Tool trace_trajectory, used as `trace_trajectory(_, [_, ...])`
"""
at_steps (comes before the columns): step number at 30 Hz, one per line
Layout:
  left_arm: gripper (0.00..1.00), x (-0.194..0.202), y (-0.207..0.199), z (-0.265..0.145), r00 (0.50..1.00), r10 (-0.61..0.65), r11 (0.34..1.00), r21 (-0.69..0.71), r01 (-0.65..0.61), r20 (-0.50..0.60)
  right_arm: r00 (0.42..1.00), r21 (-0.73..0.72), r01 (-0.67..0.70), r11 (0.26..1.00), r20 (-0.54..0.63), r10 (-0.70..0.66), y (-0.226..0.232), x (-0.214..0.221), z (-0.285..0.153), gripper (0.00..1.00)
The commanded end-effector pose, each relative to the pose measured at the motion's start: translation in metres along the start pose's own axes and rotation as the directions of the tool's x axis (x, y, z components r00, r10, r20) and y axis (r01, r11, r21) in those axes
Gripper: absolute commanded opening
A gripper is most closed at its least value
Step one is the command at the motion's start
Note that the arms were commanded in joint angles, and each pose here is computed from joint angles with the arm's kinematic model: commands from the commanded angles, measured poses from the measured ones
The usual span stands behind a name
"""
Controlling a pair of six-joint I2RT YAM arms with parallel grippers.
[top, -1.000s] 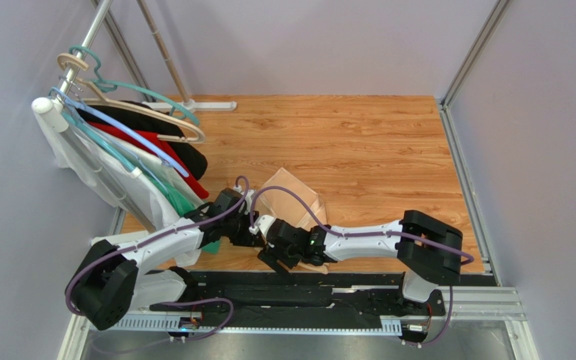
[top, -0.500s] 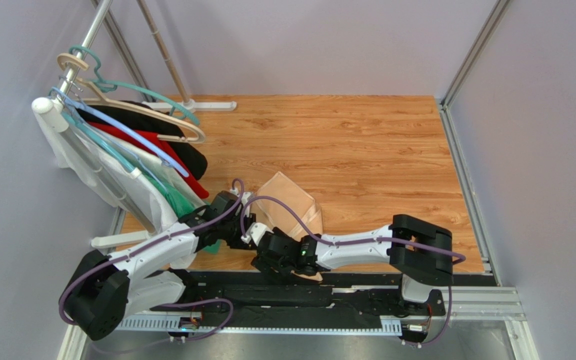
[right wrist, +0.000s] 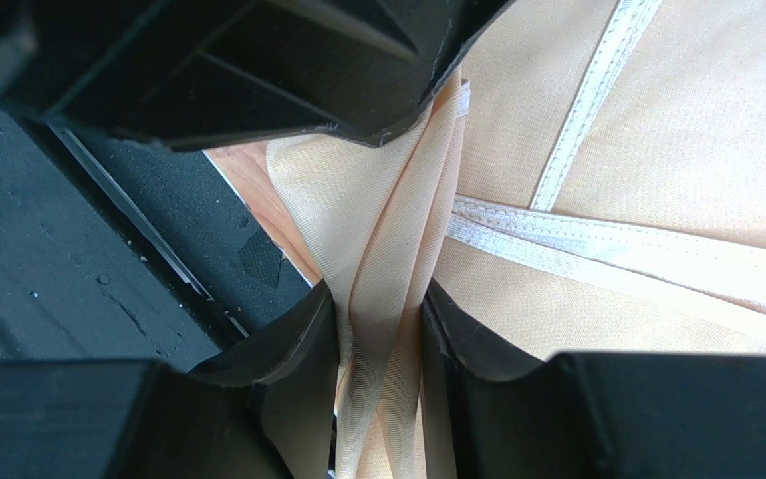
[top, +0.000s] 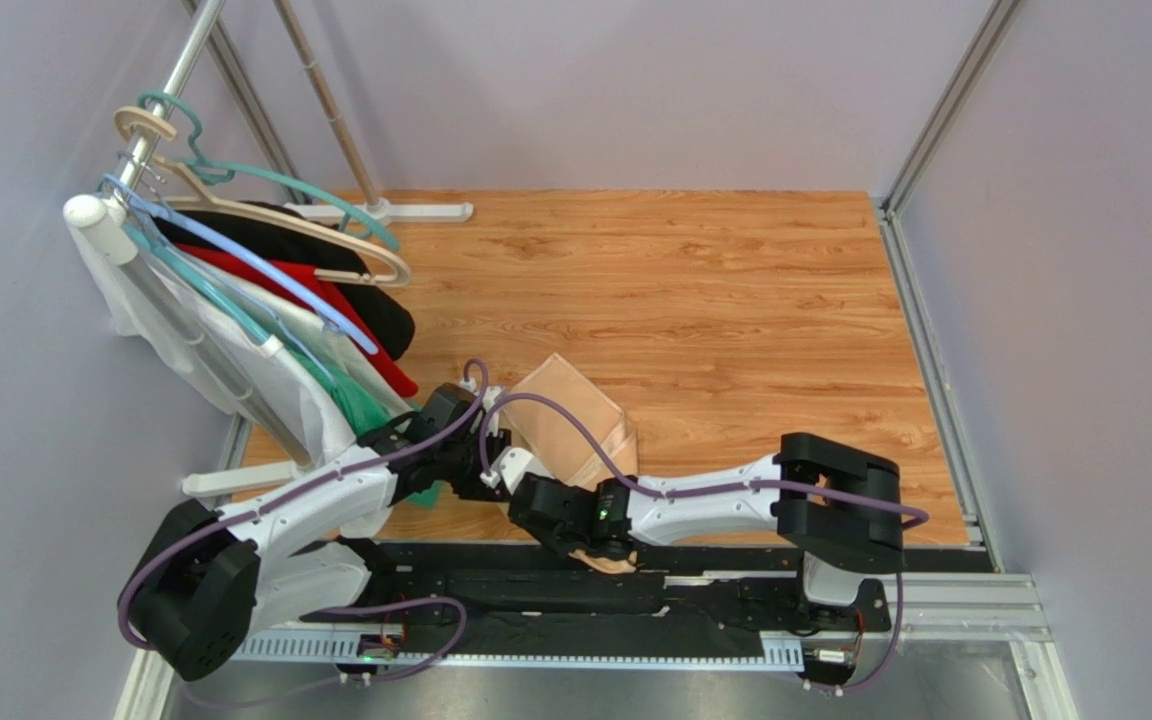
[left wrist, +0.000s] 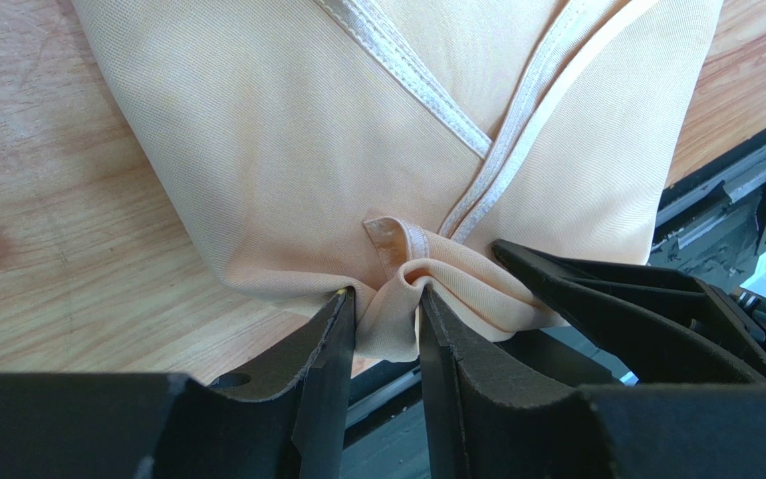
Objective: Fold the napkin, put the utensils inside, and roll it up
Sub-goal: Roll the napkin with the utensil
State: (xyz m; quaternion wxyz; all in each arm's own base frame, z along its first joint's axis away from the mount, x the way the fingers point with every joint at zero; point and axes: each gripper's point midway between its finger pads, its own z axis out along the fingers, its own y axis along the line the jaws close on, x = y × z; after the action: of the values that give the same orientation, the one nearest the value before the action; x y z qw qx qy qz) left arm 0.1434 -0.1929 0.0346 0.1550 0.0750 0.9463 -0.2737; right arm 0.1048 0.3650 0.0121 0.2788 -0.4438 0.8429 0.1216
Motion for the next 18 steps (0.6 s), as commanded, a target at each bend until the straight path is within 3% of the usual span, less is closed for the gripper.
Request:
trace_trajectory(1, [0.39, 0.001, -0.006, -0.001, 1.000, -0.008, 1.000, 0.025, 0.008, -0.005, 0.943, 0.085, 0.041, 0.996, -0.332, -0.011, -0.026, 0.102, 0.009, 0.32])
trace_trajectory(5, [0.41, -0.001, -0.013, -0.004, 1.000, 0.008, 0.999, 0.053, -0.007, -0.010, 0.935, 0.066, 0.038, 0.997, -0.354, -0.012, -0.022, 0.105, 0.009, 0.19])
trace_trajectory(8, [0.45, -0.002, -0.013, -0.007, 1.000, 0.015, 0.999, 0.046, -0.015, -0.006, 0.926, 0.035, 0.046, 0.998, -0.377, -0.030, -0.017, 0.105, 0.007, 0.17])
trace_trajectory(12, [0.57, -0.008, -0.017, -0.017, 0.999, 0.011, 0.999, 0.052, -0.013, 0.036, 0.914, -0.016, 0.019, 1.000, -0.405, -0.024, -0.010, 0.103, 0.007, 0.15])
trace_trajectory(18, [0.64, -0.013, -0.018, -0.032, 0.996, 0.003, 0.999, 0.040, -0.007, 0.093, 0.908, -0.067, -0.073, 0.995, -0.417, 0.038, -0.012, 0.096, 0.003, 0.11])
